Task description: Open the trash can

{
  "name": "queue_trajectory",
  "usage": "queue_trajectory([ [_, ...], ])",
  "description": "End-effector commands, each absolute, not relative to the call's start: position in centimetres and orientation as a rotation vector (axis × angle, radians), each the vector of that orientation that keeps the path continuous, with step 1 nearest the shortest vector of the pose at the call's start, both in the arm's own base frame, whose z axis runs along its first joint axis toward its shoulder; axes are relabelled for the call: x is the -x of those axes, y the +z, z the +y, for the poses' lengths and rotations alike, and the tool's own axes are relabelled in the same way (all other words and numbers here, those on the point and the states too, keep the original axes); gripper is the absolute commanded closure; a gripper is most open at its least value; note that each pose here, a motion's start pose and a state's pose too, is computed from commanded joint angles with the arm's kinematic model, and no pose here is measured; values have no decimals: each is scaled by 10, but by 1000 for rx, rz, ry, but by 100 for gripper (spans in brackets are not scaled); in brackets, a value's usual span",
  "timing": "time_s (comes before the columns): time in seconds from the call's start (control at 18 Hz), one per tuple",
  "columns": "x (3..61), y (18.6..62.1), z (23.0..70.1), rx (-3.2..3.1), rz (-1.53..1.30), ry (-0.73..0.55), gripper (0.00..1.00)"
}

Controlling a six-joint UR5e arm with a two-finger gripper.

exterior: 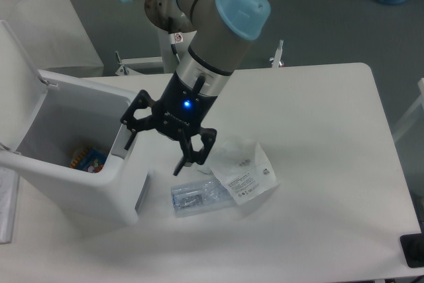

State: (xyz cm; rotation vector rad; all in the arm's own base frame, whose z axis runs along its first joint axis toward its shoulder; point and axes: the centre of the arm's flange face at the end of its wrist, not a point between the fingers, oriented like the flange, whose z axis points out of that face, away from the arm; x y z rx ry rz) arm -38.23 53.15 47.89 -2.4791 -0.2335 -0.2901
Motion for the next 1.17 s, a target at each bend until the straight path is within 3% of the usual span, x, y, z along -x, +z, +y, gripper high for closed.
queue_trajectory([
  [0.61, 497, 409, 499, 2697, -193, -7, 0],
  [0.83, 529, 366, 503, 2844, 91, 97, 0],
  [1.17, 532, 354, 501, 2943, 404, 192, 0],
])
